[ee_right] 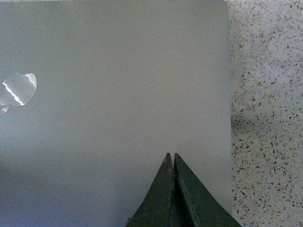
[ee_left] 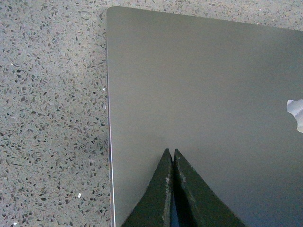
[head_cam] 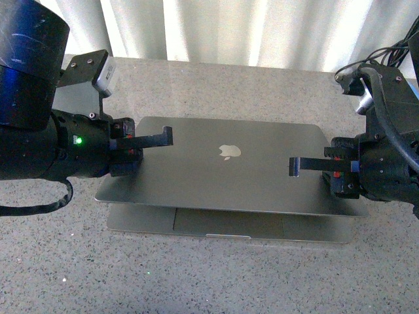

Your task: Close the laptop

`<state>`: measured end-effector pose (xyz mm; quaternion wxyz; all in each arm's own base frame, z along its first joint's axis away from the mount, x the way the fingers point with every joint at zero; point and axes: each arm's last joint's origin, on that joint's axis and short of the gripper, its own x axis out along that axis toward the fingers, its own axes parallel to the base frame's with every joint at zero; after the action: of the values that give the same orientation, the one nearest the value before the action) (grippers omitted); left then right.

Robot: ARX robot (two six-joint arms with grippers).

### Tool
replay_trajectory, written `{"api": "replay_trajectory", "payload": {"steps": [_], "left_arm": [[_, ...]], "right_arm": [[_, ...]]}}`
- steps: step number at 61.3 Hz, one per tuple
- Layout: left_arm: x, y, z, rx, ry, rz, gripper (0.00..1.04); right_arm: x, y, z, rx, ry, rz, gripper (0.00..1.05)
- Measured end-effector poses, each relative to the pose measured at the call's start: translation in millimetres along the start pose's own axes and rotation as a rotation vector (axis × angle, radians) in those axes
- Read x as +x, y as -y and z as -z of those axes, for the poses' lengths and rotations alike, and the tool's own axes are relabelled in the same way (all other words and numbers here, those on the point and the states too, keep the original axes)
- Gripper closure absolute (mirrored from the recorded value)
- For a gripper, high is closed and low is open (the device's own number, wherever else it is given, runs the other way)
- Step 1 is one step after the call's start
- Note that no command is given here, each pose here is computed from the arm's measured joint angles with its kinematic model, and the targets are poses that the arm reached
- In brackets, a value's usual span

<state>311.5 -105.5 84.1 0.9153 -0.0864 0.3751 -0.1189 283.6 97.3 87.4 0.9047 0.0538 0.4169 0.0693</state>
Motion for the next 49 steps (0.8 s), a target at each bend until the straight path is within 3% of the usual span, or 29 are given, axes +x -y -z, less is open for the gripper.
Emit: {"api": "replay_trajectory", "payload": {"steps": [49], "left_arm": [[7.7,-2.8,9.0,-0.005,-0.019,0.002,1.01]], "right_arm": [[10.9,1.8,9.9,0.017,-0.027,-0.001,1.04]]}}
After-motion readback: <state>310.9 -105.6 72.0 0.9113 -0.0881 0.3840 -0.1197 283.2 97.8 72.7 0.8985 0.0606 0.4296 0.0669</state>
